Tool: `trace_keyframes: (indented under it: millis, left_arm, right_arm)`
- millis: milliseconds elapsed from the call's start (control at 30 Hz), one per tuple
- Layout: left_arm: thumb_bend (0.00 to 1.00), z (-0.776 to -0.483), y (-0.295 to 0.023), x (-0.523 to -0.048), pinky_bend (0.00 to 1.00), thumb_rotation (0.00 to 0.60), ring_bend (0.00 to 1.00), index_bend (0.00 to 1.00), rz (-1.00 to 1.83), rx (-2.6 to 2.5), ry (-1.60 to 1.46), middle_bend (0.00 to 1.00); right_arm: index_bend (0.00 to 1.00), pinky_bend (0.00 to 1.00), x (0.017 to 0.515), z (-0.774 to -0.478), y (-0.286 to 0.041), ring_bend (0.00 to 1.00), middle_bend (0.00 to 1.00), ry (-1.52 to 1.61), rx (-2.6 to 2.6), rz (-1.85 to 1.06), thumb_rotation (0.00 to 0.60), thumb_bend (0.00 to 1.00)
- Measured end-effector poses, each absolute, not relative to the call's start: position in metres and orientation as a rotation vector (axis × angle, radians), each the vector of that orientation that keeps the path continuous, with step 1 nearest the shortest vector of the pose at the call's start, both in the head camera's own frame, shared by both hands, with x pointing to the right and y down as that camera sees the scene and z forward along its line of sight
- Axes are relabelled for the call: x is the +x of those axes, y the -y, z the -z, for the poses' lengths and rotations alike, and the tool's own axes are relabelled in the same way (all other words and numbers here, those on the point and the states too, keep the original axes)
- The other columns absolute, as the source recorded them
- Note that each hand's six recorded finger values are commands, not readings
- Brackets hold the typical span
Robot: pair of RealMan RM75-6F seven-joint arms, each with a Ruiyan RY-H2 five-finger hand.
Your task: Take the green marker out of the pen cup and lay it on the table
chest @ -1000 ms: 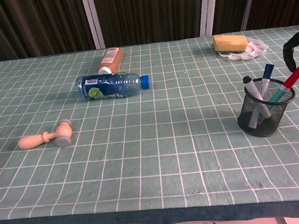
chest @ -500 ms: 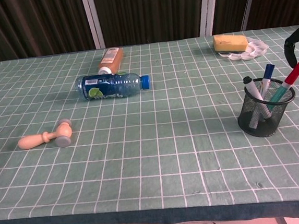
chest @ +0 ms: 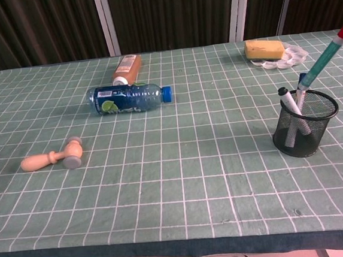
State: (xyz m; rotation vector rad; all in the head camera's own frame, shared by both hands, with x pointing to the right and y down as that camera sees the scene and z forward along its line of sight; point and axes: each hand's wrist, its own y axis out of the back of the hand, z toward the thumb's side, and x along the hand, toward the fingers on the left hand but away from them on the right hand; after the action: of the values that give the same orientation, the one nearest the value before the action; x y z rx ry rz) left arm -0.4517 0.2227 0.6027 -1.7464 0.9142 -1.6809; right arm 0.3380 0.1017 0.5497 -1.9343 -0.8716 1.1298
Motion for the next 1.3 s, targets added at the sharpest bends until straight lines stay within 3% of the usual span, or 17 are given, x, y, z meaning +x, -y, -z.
trace_keyframes:
  millis: [367,800,1067,1233,1300]
  left_arm:
    - [0.47,-0.602,-0.222,-0.452,0.29,0.600,0.03,0.07,1.680,-1.748,-0.919,0.03]
    - [0.47,-0.599,-0.222,-0.455,0.29,0.600,0.03,0.07,1.674,-1.749,-0.945,0.03]
    - [0.47,-0.598,-0.222,-0.457,0.29,0.600,0.03,0.07,1.675,-1.756,-0.953,0.03]
    - [0.47,-0.598,-0.222,-0.458,0.29,0.600,0.03,0.07,1.677,-1.760,-0.952,0.03]
    - [0.47,-0.598,-0.222,-0.458,0.29,0.600,0.03,0.07,1.677,-1.761,-0.953,0.03]
  right_arm:
    - [0.80,0.99,0.315,-0.554,-0.066,1.00,1.00,0.980,-1.906,-0.966,0.600,0.76]
    - [0.80,0.99,0.254,-0.633,-0.021,1.00,1.00,0.712,-1.666,-1.222,0.600,0.76]
    - [0.80,0.99,0.207,-0.679,-0.015,1.00,1.00,0.581,-1.679,-1.303,0.600,0.76]
    - [0.67,0.99,0.199,-0.688,-0.018,1.00,1.00,0.553,-1.702,-1.310,0.600,0.75]
    - [0.58,0.99,0.198,-0.688,-0.018,1.00,1.00,0.559,-1.714,-1.308,0.600,0.67]
